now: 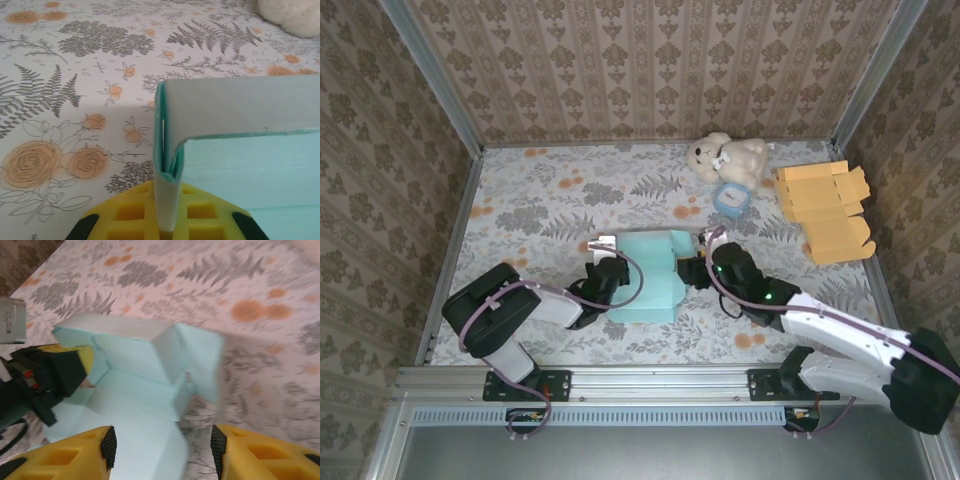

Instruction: Fold the paper box

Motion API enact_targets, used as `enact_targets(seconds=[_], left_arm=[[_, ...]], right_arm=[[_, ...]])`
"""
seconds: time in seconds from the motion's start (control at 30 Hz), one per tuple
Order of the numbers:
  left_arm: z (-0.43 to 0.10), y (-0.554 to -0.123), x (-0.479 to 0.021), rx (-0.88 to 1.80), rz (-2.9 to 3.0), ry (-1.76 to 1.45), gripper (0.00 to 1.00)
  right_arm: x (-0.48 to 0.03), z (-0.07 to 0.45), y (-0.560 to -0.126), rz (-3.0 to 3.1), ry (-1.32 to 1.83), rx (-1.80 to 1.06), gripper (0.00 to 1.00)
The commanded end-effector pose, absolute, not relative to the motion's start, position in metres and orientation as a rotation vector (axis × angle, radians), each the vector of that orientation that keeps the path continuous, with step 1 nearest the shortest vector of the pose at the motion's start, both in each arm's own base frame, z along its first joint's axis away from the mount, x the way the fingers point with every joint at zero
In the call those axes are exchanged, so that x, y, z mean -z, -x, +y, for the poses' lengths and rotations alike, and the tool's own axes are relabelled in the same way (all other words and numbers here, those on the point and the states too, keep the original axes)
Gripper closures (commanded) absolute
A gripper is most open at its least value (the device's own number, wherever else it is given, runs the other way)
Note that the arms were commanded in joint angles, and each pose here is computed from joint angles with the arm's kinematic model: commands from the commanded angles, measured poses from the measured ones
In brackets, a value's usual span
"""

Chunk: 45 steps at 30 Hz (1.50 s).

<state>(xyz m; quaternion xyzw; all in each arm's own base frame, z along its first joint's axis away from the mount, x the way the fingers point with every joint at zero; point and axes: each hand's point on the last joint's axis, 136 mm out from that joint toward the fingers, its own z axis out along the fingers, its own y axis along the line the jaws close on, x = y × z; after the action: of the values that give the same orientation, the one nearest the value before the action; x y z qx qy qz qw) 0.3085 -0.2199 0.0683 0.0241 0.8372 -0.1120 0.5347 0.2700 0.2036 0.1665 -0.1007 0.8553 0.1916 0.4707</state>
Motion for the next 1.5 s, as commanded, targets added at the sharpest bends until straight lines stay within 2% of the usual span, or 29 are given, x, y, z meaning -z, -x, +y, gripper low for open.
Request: enact_targets(seconds=[0.0, 0.13, 0.43, 0.83, 1.1, 1.47], left_arm=[[-0.212, -0.309, -0.077, 0.346, 1.986, -0.017, 1.00], [-0.202, -0.306, -0.081, 0.406, 1.994, -0.005, 1.00], [-0.200, -0.299, -0.095, 0.472, 1.973, -0.053, 1.00], [-0.204, -0.294, -0.104, 0.510, 1.956, -0.094, 1.00], [-0.202, -0.294, -0.109, 0.498, 1.945, -0.098, 1.00], [-0.186, -0.291, -0.111, 0.473, 1.941, -0.064, 1.00]], right_arm=[[-0.155, 0.163, -0.264, 2.108, 0.245, -0.227, 0.44], [-0.155, 0.154, -0.266, 2.058, 0.241, -0.189, 0.43], [-0.159, 0.198, -0.273, 2.054, 0.393, -0.342, 0.43], [-0.171, 0.213, -0.275, 2.018, 0.437, -0.410, 0.44], [-0.176, 0.215, -0.271, 2.003, 0.457, -0.435, 0.44], [-0.184, 0.189, -0.271, 1.959, 0.360, -0.368, 0.43]])
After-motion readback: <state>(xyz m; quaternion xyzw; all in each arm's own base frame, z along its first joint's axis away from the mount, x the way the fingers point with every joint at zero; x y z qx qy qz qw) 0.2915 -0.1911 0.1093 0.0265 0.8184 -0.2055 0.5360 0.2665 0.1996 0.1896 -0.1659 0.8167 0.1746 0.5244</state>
